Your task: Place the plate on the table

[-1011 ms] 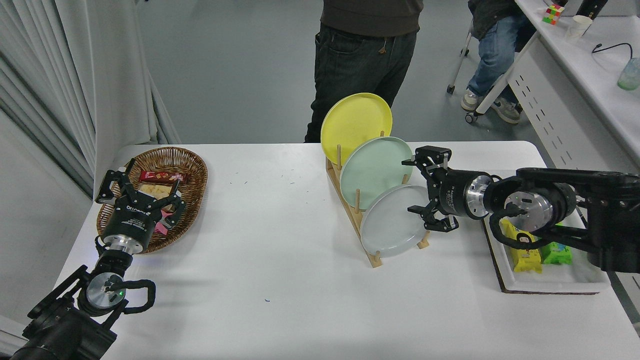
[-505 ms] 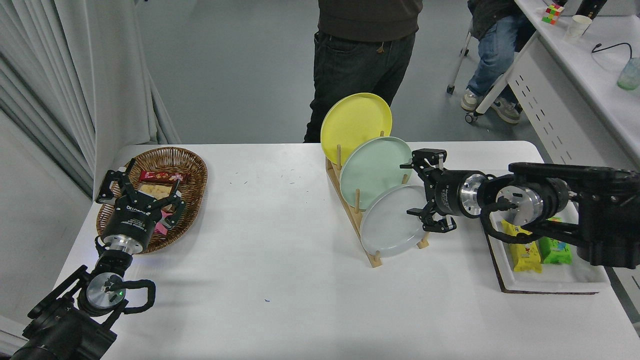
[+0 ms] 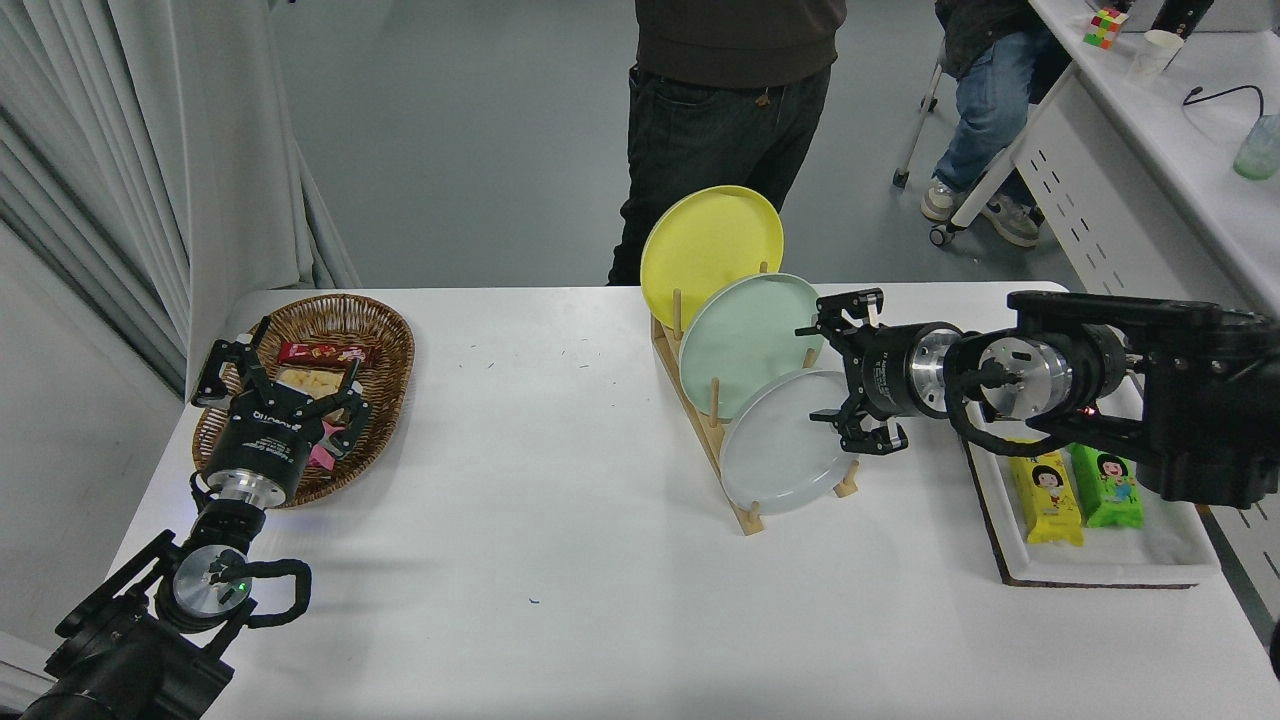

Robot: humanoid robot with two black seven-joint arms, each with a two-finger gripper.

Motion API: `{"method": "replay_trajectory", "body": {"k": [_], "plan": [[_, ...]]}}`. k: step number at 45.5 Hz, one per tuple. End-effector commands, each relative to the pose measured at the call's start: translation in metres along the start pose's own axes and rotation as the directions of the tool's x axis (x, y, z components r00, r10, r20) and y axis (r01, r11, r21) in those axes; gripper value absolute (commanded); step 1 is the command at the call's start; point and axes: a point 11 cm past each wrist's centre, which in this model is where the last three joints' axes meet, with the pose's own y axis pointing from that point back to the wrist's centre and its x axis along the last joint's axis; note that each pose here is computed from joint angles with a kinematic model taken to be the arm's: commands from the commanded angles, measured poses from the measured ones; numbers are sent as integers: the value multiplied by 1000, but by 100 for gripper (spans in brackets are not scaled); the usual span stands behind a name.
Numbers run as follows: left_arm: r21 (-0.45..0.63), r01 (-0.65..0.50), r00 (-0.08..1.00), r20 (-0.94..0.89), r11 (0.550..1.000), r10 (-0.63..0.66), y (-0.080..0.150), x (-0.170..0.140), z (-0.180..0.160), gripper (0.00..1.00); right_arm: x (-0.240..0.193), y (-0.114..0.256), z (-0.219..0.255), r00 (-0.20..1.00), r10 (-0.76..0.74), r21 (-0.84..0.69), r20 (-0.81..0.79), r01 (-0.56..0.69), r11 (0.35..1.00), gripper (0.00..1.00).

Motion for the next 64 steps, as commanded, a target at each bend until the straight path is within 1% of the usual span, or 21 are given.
{"method": "replay_trajectory", "body": {"k": [1, 11, 13, 14, 26, 37, 50, 56, 64], "plan": [[0, 0, 1000, 1, 1000, 0, 0, 0, 0, 98, 0, -1, -2, 1000, 7, -11, 1, -7, 1000, 75], [0, 0, 1000, 1, 1000, 0, 0, 0, 0, 98, 1, -2, -3, 1000, 14, -25, -1, -14, 1000, 71], [0, 0, 1000, 1, 1000, 0, 0, 0, 0, 98, 1, -2, -3, 1000, 14, -30, -1, -14, 999, 64], [0, 0, 1000, 0, 1000, 0, 0, 0, 0, 98, 1, -2, -2, 1000, 14, -33, -1, -14, 999, 62], [0, 0, 1000, 1, 1000, 0, 0, 0, 0, 98, 1, -2, -2, 1000, 15, -43, -3, -16, 999, 62], [0, 0, 1000, 1, 1000, 0, 0, 0, 0, 98, 0, 1, 5, 1000, 15, -143, -7, -16, 990, 63], [0, 0, 1000, 0, 1000, 0, 0, 0, 0, 98, 0, 1, 3, 1000, 15, -138, -14, -17, 990, 62], [0, 0, 1000, 1, 1000, 0, 0, 0, 0, 98, -3, -2, -1, 1000, 10, -122, -5, -10, 993, 59], [2, 0, 1000, 1, 1000, 0, 0, 0, 0, 98, -5, -3, -6, 1000, 2, -105, 1, -2, 995, 59]]}}
